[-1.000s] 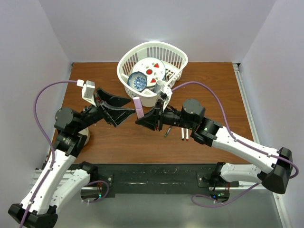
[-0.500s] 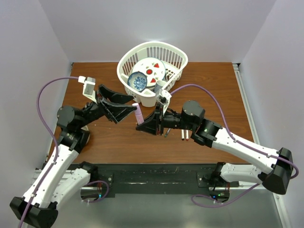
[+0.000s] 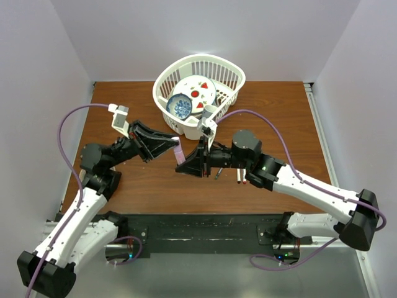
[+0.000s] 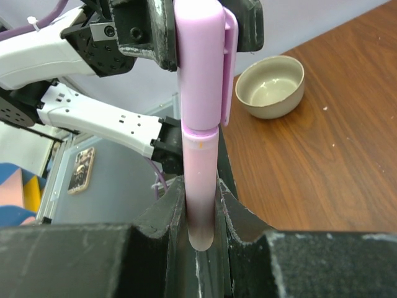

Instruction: Insert the pens into the pen caps

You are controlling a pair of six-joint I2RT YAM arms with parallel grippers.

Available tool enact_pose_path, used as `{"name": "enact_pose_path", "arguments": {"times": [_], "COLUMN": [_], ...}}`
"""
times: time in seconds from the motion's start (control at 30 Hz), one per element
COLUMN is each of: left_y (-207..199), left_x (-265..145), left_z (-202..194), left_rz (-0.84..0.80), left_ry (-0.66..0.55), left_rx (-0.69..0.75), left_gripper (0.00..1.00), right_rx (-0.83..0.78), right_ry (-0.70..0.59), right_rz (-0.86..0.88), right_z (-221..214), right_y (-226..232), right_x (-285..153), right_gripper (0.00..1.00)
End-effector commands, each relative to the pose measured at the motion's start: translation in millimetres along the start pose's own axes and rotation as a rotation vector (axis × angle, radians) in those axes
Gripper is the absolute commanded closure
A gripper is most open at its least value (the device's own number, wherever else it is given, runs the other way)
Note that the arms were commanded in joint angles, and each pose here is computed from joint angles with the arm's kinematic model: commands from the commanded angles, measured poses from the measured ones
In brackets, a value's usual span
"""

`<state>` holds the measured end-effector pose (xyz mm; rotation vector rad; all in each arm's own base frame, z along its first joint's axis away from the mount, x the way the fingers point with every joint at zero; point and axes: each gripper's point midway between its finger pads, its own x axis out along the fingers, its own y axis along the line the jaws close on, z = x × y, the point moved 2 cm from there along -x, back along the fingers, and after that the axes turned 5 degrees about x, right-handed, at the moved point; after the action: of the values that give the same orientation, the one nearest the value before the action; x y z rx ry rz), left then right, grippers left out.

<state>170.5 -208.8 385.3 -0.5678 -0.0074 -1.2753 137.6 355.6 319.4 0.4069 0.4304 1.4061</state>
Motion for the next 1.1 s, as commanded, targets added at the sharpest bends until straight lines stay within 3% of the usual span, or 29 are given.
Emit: {"name": "enact_pose_path", "arguments": {"times": [0.0, 0.17, 0.4, 0.6, 0.73, 0.93, 1.07], "left_y": [-10.0, -14.9, -26.3, -23.2, -11.2, 4.0, 42.1], "left_x": [-11.6, -25.4, -39.0, -41.3, -30.9, 3.5, 18.0], "left_z": [-25.3, -51.9, -66.1, -79.7, -70.6, -0.2, 2.2], "left_rz": [-0.061, -0.101, -0.151, -0.138, -0.066, 0.090, 0.229], "left_ry": [0.053, 0.052, 0.040, 0.061, 0.073, 0.021, 0.078], "left_rx": [-0.062, -0.189, -0.236, -0.276, -0.241, 0.000, 0.001], "left_gripper": [1.00, 1.00, 1.00, 1.00, 1.00, 1.00, 1.00], "right_rx": [-0.089, -0.128, -0.181, -0.225, -0.187, -0.091, -0.038], "right_ry": [-0.172, -0.293, -0.465, -0.484, -0.358, -0.190, -0.107], "right_rz": [-0.003, 0.017, 0.107, 0.119, 0.090, 0.073, -0.030], "right_z": [58.6, 103.9, 159.7, 185.2, 167.4, 85.7, 33.2], "right_y": [19.1, 33.9, 67.4, 81.6, 69.8, 44.5, 24.6], "right_x": [-1.6, 0.1, -12.7, -15.9, -4.1, -15.8, -45.0], "right_gripper": [1.00, 1.00, 1.00, 1.00, 1.00, 0.63, 0.37]}}
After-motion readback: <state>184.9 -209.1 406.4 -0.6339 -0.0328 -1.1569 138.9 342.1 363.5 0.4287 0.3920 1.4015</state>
